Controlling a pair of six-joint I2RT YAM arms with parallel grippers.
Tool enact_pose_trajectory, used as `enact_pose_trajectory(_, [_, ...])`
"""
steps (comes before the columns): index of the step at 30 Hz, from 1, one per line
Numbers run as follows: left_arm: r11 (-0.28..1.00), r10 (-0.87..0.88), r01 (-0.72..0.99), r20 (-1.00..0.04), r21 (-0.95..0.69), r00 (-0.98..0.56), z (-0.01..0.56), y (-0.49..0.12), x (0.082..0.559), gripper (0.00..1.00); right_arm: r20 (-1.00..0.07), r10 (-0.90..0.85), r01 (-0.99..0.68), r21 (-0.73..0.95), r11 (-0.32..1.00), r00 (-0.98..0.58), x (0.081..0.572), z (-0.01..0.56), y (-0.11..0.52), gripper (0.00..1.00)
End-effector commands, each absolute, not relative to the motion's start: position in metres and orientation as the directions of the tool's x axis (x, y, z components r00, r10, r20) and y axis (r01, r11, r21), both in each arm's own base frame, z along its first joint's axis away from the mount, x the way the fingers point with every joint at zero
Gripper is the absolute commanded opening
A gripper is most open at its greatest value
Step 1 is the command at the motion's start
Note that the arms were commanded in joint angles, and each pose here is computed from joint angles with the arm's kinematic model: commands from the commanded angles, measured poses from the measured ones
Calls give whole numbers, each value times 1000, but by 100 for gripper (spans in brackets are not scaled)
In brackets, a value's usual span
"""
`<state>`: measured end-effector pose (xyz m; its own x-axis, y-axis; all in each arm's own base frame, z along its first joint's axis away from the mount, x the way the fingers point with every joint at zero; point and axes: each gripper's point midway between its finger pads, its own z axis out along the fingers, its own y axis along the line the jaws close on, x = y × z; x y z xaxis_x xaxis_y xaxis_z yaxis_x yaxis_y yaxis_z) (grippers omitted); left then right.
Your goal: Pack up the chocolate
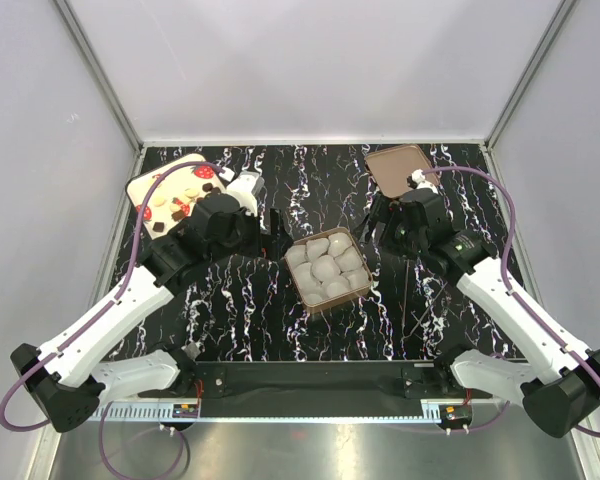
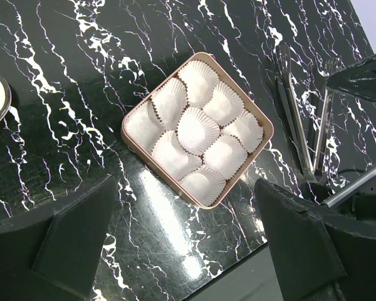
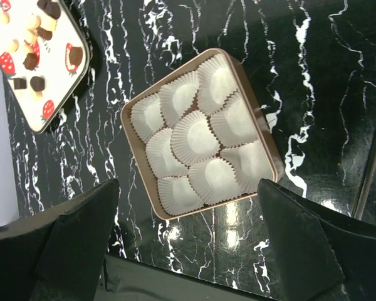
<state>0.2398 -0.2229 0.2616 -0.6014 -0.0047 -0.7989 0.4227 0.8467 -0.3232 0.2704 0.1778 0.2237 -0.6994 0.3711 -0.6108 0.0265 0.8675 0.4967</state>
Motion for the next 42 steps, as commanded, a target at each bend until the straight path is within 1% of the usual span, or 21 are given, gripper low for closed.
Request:
enact_pose_trajectory(1, [818,-25,469,-835,-333,-550,289,-225,237,99,-637,417,61,502,863,-648,278,243,170,100])
enact_pose_trajectory(5, [823,-21,465,-834,-327,-551,289,-222,236,99,-640,409,113,452,885,-651,278,239,160,99])
enact_pose_trajectory(8, [819,-23,469,-836,-330,-548,290,-221,234,99,-643,379,153,380,912,-665,281,237,150,100])
enact_pose_trajectory(11, [817,-31,470,-839,-335,-543,293,-218,230,99,-638,380,261,277,925,-670,288,224,129,100])
enact_pose_trajectory(13, [814,-35,472,-840,-338,-542,294,-217,228,99,-595,382,332,198,922,-707,290,205,113,100])
enact_pose_trajectory(16, [810,-37,478,-843,-340,-536,294,-214,223,99,-514,464,467,134,874,-722,292,175,77,98])
enact_pose_trajectory(19, [805,-33,488,-847,-337,-530,294,-211,219,99,-467,547,569,109,815,-695,285,154,47,93])
enact_pose_trajectory(20, [804,-33,491,-849,-337,-528,294,-209,216,99,-467,568,595,105,797,-678,282,152,40,87])
enact_pose_trajectory(21, [803,-34,492,-851,-335,-523,295,-208,215,99,-453,609,648,87,757,-651,275,143,25,85])
enact_pose_trajectory(24, [797,-39,503,-860,-334,-509,296,-205,211,99,-450,675,730,72,679,-584,265,133,0,76])
enact_pose_trajectory(25, [795,-41,505,-861,-335,-507,296,-205,211,99,-434,715,773,64,631,-548,259,123,-14,75])
enact_pose_trajectory(26, [793,-40,507,-860,-336,-508,295,-205,210,99,-413,737,785,78,614,-535,256,119,-16,75])
enact_pose_trajectory(27, [793,-41,508,-861,-337,-507,295,-205,210,99,-400,748,790,89,606,-529,255,115,-16,72])
enact_pose_trajectory(28, [793,-40,507,-859,-338,-510,294,-205,209,99,-390,784,826,98,556,-482,254,107,-29,71])
enact_pose_trajectory(29, [794,-39,505,-857,-339,-514,293,-205,209,99,-377,797,833,106,543,-472,253,103,-30,69])
enact_pose_trajectory(30, [794,-41,504,-856,-341,-515,293,-205,209,99,-370,808,844,102,527,-459,252,97,-33,67])
enact_pose_trajectory(32, [793,-44,504,-857,-343,-514,293,-204,208,99,-371,819,861,88,500,-438,250,89,-41,65])
enact_pose_trajectory(36, [791,-48,505,-859,-344,-509,295,-203,207,99,-363,832,880,64,470,-419,246,70,-48,63])
enact_pose_trajectory(40, [792,-48,505,-859,-344,-510,296,-202,206,99,-360,840,872,123,473,-405,257,53,-45,61])
enact_pose_trajectory(42, [793,-47,504,-858,-343,-511,295,-202,206,99,-344,845,869,138,476,-408,259,47,-41,58])
